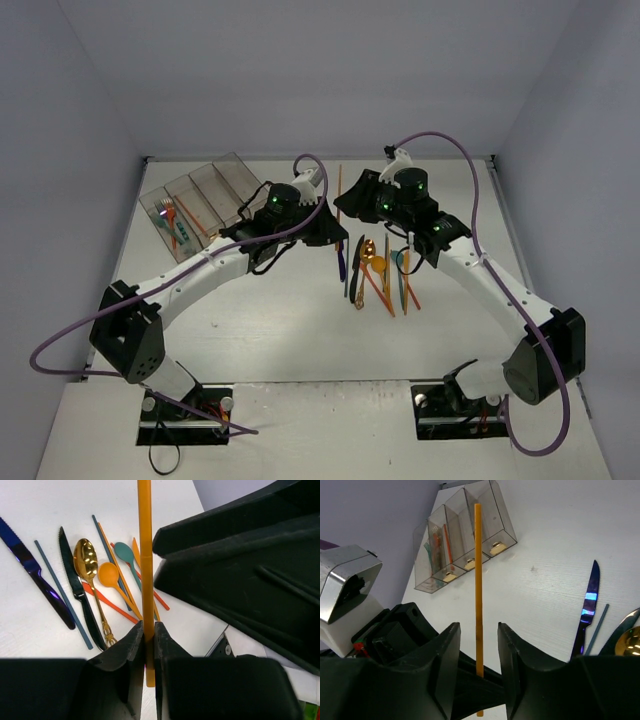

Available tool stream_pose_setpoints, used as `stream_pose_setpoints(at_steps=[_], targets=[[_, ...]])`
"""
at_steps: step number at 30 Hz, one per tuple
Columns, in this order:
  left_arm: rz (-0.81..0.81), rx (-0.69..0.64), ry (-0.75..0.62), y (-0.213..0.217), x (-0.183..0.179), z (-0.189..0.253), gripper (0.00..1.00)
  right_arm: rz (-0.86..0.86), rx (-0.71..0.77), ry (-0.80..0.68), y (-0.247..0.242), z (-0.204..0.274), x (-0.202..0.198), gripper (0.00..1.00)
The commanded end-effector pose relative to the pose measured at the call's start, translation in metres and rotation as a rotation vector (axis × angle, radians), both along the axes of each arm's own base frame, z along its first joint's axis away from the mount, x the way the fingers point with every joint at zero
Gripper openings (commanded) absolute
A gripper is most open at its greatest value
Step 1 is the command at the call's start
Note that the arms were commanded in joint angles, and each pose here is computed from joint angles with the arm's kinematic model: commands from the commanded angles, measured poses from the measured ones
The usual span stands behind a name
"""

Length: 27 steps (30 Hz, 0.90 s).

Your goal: Sort the eating utensils into containers

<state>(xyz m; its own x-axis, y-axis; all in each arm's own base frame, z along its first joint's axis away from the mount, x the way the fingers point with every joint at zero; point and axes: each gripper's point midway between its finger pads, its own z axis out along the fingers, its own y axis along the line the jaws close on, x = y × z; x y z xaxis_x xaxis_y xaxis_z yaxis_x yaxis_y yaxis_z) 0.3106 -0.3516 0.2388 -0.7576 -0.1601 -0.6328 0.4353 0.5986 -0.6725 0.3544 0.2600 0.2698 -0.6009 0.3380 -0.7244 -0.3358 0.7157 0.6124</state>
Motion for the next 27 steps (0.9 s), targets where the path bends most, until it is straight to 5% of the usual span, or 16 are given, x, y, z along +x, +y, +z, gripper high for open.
stream_pose_setpoints(at_steps=[1, 5, 11, 17, 27], targets=[[0.037, -0.059, -0.094, 0.001, 0.011, 0.038, 0.0, 0.007, 0.024, -0.102, 0.007, 0.023, 0.011, 0.54], [0.099, -0.017, -0.068, 0.016, 0.021, 0.026, 0.0, -0.021, 0.0, -0.108, -0.005, 0.018, 0.021, 0.7], [0.327, 0.147, 0.028, 0.095, 0.056, -0.01, 0.0, -0.147, -0.059, -0.084, -0.066, -0.002, 0.035, 0.82], [0.58, 0.335, 0.124, 0.198, 0.097, -0.042, 0.0, -0.28, -0.233, -0.049, -0.136, -0.029, 0.03, 0.9], [0.85, 0.486, 0.295, 0.324, 0.154, -0.078, 0.01, -0.303, -0.376, -0.014, -0.16, -0.048, 0.006, 1.0]])
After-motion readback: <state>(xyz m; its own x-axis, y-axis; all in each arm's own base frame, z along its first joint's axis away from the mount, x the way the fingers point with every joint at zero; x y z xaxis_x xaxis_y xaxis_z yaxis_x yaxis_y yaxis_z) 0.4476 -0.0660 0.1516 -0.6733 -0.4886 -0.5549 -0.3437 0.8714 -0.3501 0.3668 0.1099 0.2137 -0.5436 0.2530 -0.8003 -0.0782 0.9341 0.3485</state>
